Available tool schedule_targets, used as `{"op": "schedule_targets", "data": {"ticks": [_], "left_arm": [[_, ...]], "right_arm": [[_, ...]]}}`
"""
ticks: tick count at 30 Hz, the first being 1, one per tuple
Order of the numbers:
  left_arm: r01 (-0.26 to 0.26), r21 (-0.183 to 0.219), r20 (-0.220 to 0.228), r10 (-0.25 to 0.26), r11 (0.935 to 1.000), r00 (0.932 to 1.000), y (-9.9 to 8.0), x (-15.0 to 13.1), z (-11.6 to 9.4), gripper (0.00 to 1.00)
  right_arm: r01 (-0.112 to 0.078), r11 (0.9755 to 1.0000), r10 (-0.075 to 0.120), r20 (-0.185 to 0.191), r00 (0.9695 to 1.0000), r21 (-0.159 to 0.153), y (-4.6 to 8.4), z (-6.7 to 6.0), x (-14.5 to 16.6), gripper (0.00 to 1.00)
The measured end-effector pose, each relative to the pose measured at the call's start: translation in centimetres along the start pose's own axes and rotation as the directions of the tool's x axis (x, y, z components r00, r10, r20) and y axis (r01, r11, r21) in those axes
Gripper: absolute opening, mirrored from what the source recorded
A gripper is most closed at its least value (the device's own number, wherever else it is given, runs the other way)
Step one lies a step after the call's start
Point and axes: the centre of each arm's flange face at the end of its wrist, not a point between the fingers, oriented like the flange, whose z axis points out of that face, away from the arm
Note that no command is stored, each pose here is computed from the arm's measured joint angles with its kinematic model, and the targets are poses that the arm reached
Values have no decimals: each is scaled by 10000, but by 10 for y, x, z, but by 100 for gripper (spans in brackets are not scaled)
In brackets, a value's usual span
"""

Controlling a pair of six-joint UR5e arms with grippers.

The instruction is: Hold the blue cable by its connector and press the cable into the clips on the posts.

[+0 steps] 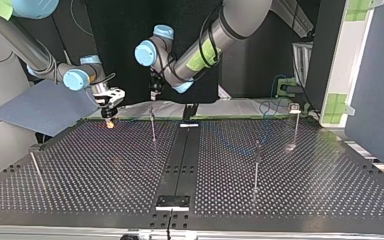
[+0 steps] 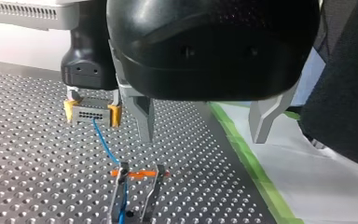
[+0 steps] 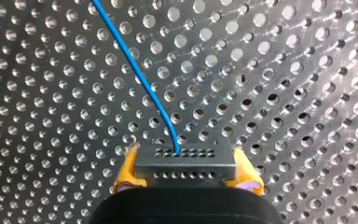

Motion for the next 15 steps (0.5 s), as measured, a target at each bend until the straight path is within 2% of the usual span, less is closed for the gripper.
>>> {"op": "schedule_targets", "data": {"ticks": [6,15], "left_arm": [[433,-35,400,-431,9991,9983,2,-4,7,100],[1048,6,1003,-1044,9945,9895,0,-11,14,100]], "right_arm": [[-23,10000,23,13,10000,12,0,0,-1,0],[-22,10000,22,-3,10000,12,0,0,0,0]]}}
